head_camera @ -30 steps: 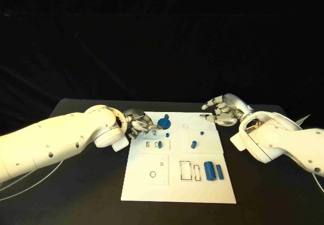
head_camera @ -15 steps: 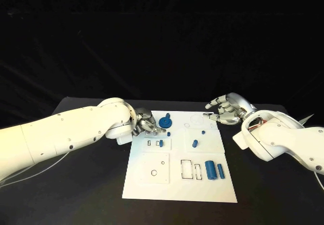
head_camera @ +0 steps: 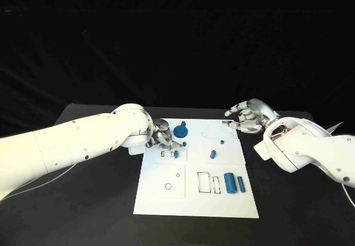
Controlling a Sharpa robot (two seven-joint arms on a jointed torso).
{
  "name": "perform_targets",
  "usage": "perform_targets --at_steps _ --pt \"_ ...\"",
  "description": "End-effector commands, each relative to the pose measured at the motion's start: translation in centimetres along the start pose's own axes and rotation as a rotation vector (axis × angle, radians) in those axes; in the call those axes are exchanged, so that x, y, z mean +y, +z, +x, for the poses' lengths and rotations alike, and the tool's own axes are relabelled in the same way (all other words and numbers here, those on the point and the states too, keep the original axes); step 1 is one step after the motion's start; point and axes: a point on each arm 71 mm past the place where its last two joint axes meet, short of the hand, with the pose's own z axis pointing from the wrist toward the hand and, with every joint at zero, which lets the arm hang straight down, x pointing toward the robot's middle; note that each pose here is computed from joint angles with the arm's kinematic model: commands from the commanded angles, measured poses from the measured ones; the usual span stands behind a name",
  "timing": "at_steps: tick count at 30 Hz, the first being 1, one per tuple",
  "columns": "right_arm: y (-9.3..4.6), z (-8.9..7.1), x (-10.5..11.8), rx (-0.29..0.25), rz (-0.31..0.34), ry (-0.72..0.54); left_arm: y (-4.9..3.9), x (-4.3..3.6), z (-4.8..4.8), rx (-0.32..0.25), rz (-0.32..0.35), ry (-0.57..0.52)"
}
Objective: Assemble the parts on the task board
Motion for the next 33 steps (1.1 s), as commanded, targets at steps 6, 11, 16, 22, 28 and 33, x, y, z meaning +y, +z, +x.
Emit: perform_targets --at_steps 6,11,16,22,28,33 --pt "0.04 0.08 0.08 0.001 -0.003 -0.003 0.43 -0.17 0.32 0.056 -0.018 0.042" --pt "0.09 0.18 0.14 0.002 -0.004 -0.003 0.49 -0.41 0.44 0.063 -0.013 0.038" --pt "0.15 0.30 0.18 0.005 -0.004 -0.003 0.47 -0.60 0.56 0.070 -0.008 0.041" --pt "0.20 0.35 0.15 0.005 -0.003 -0.003 0.44 -0.68 0.66 0.077 -0.004 0.038" --pt "0.25 0.45 0.15 0.007 -0.001 -0.003 0.42 -0.79 0.74 0.084 0.000 0.036" --pt "0.27 0.51 0.13 0.008 0.000 -0.003 0.45 -0.81 0.76 0.090 0.001 0.031"
